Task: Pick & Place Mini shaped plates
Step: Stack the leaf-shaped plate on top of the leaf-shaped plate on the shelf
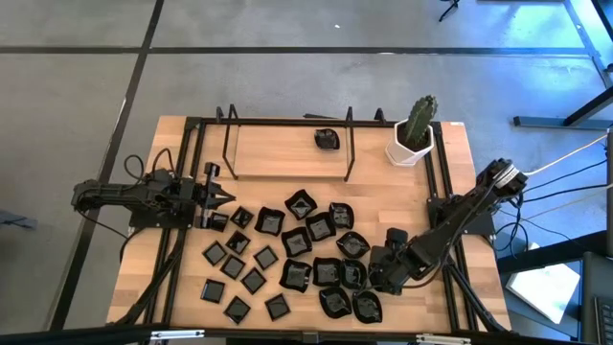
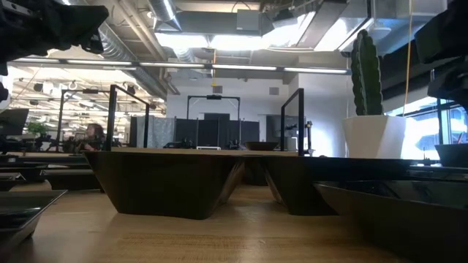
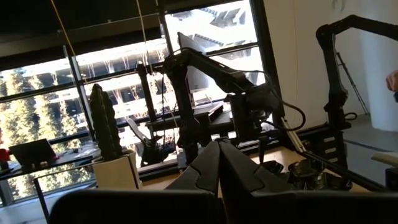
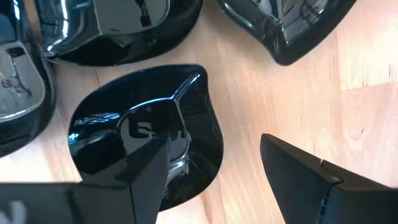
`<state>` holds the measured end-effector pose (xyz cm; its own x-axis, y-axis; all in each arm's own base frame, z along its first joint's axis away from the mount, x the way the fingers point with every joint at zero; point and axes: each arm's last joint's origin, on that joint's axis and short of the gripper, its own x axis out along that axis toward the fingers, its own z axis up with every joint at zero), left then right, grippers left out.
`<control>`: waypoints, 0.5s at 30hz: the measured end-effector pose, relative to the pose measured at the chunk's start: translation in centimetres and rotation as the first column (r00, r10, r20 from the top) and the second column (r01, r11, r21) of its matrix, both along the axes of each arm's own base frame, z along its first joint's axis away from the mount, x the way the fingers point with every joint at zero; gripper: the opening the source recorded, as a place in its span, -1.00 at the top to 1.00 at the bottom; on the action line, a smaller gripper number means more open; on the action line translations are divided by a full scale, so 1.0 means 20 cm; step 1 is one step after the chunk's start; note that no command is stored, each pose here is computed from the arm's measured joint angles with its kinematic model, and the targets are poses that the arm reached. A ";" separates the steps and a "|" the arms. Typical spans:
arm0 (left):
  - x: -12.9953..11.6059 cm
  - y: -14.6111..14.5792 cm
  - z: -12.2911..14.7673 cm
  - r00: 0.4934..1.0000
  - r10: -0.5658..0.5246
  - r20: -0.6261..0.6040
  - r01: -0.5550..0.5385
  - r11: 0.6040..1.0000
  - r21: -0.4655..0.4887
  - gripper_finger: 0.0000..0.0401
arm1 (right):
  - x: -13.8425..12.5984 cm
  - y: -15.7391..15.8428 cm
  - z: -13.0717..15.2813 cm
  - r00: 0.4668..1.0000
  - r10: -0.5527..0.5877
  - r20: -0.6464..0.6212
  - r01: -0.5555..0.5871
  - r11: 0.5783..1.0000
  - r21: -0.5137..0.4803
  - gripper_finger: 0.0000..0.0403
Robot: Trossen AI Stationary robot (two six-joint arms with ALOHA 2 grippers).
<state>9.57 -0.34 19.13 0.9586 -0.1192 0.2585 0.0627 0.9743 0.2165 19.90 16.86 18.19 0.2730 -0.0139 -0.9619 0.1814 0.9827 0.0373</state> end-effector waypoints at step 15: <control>0.00 0.00 0.00 1.000 0.000 -0.007 0.000 1.000 0.000 0.98 | -0.02 -0.01 -0.01 0.999 -0.022 -0.038 0.021 0.999 -0.026 -0.23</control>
